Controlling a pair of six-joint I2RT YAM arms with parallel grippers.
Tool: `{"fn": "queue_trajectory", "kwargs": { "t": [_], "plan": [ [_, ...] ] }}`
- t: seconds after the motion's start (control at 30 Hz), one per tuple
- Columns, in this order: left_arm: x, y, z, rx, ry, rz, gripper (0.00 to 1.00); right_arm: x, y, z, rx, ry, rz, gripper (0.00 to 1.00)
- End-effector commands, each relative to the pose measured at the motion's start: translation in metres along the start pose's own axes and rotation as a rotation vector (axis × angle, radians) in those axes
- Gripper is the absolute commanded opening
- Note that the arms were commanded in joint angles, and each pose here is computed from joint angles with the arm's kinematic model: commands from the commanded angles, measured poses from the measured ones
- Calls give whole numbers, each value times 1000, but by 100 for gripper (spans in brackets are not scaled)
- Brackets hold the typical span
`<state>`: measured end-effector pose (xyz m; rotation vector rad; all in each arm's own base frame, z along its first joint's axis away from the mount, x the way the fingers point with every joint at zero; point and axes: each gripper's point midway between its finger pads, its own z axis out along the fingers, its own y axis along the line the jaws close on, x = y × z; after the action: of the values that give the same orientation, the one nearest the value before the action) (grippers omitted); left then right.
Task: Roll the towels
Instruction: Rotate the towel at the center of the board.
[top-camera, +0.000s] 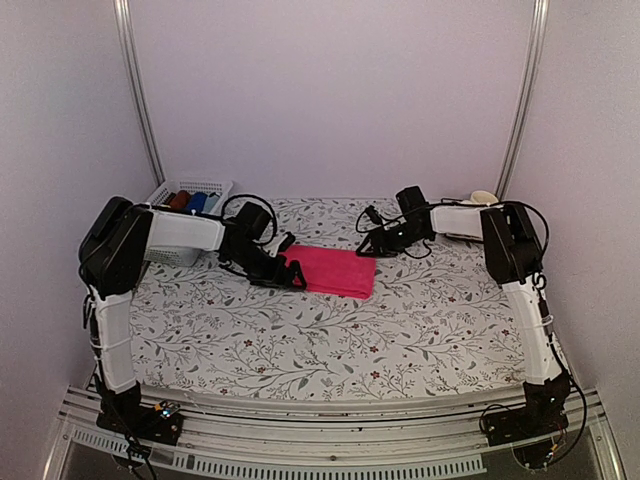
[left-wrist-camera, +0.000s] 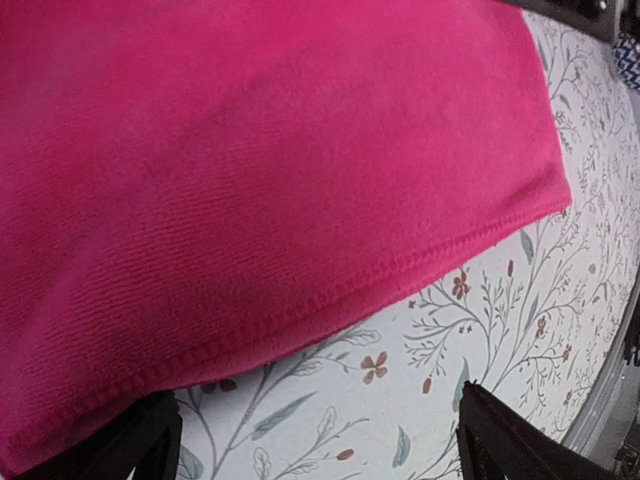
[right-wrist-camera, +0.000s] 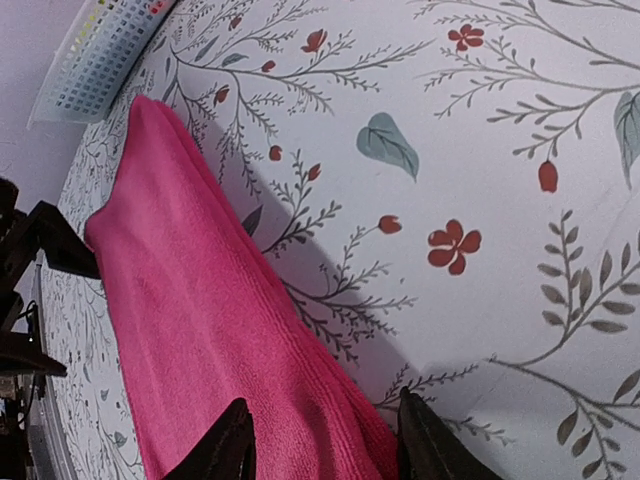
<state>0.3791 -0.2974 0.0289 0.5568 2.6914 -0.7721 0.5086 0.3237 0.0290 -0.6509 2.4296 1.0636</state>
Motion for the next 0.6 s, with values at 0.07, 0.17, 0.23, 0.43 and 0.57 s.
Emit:
{"fn": "queue_trajectory", "kwargs": {
  "t": [0.07, 0.17, 0.23, 0.43, 0.57],
  "plan": [
    [-14, 67, 18, -138, -13, -28, 97, 29, 41, -36, -47, 37, 6, 49],
    [-32, 77, 32, -152, -26, 6, 97, 41, 62, -42, -67, 45, -17, 49],
    [-48, 79, 40, -145, -45, 33, 97, 49, 80, -42, -92, 63, -37, 49],
    [-101, 74, 61, -90, -119, 117, 97, 68, 118, -39, -145, 121, -82, 49],
    [-121, 62, 66, -39, -157, 187, 97, 72, 118, -47, -112, 121, -106, 49]
  ]
}}
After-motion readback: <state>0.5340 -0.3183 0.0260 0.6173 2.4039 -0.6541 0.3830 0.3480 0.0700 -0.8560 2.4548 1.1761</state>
